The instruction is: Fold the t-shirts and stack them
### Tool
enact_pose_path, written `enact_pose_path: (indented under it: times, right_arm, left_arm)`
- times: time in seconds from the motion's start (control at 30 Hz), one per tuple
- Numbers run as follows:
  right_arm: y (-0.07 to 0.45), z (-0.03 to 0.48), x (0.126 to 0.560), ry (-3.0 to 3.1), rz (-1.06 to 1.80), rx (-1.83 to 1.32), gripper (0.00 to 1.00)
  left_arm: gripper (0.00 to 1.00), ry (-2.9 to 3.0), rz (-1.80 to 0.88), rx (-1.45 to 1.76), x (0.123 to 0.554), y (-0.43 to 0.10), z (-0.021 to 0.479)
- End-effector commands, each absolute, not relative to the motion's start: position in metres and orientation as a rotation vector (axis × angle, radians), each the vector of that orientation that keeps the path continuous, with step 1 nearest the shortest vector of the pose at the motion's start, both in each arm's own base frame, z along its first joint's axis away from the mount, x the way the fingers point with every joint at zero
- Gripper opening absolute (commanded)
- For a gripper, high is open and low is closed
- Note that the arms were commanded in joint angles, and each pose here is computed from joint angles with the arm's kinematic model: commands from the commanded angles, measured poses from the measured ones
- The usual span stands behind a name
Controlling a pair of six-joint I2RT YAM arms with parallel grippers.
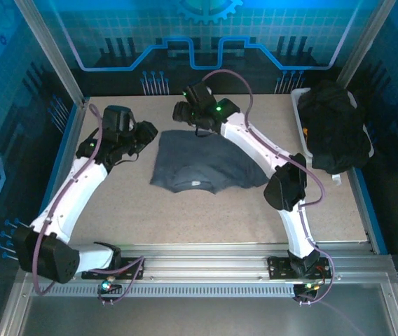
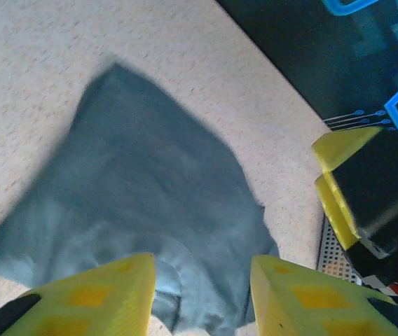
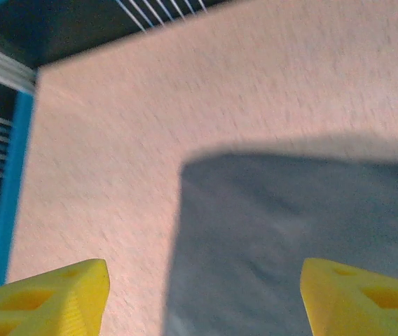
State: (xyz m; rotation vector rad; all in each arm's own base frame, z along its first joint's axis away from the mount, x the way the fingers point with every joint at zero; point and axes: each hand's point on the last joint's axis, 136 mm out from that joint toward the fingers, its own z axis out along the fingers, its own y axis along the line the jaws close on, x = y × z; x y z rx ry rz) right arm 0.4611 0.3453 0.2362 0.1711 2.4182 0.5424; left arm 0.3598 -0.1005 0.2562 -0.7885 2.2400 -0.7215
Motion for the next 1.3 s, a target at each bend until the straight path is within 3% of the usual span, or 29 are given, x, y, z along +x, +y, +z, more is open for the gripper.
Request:
enact_pose_path:
  times: [0.0, 0.17, 0.4, 0.53, 0.77, 0.83, 0.9, 0.93, 1.03, 1.07, 1.27]
  right_arm:
    - [0.311, 0.287, 0.436, 2.387, 0.609, 0.136, 0.70]
    - [0.218, 0.239, 0.413, 2.456, 0.471, 0.306, 0.63]
    - [0.079, 0.171, 0.353, 2.573, 0.274, 0.672, 0.63]
    - [0.043, 0.162, 0.330, 2.548, 0.275, 0.792, 0.64]
    - [0.035, 0.164, 0.314, 2.538, 0.306, 0.815, 0.65]
    - [0.036, 0.164, 0.313, 2.538, 0.321, 0.817, 0.65]
    - [0.037, 0.163, 0.312, 2.542, 0.332, 0.819, 0.65]
    - [0.037, 0.164, 0.313, 2.541, 0.335, 0.817, 0.65]
    - [0.038, 0.166, 0.314, 2.539, 0.343, 0.810, 0.65]
    - [0.039, 0.167, 0.315, 2.538, 0.344, 0.806, 0.65]
    - [0.043, 0.163, 0.322, 2.543, 0.373, 0.814, 0.64]
  left_arm:
    - [0.47, 2.367, -0.752, -0.835, 0.336, -0.110, 0.221]
    - [0.60, 2.630, -0.827, -0.551, 0.319, -0.188, 0.179]
    - [0.72, 2.899, -0.398, 0.220, 0.288, -0.293, 0.099]
    - [0.78, 2.894, -0.194, 0.385, 0.296, -0.321, 0.065]
    - [0.77, 2.786, 0.196, 0.597, 0.323, -0.319, 0.029]
    - [0.73, 2.748, 0.251, 0.646, 0.331, -0.320, 0.022]
    - [0.60, 2.721, 0.300, 0.674, 0.338, -0.321, 0.016]
    - [0.50, 2.708, 0.312, 0.682, 0.341, -0.321, 0.016]
    - [0.06, 2.660, 0.288, 0.650, 0.350, -0.324, 0.035]
    - [0.00, 2.634, 0.261, 0.625, 0.352, -0.325, 0.048]
    - [0.00, 2.518, 0.074, 0.369, 0.358, -0.310, 0.151]
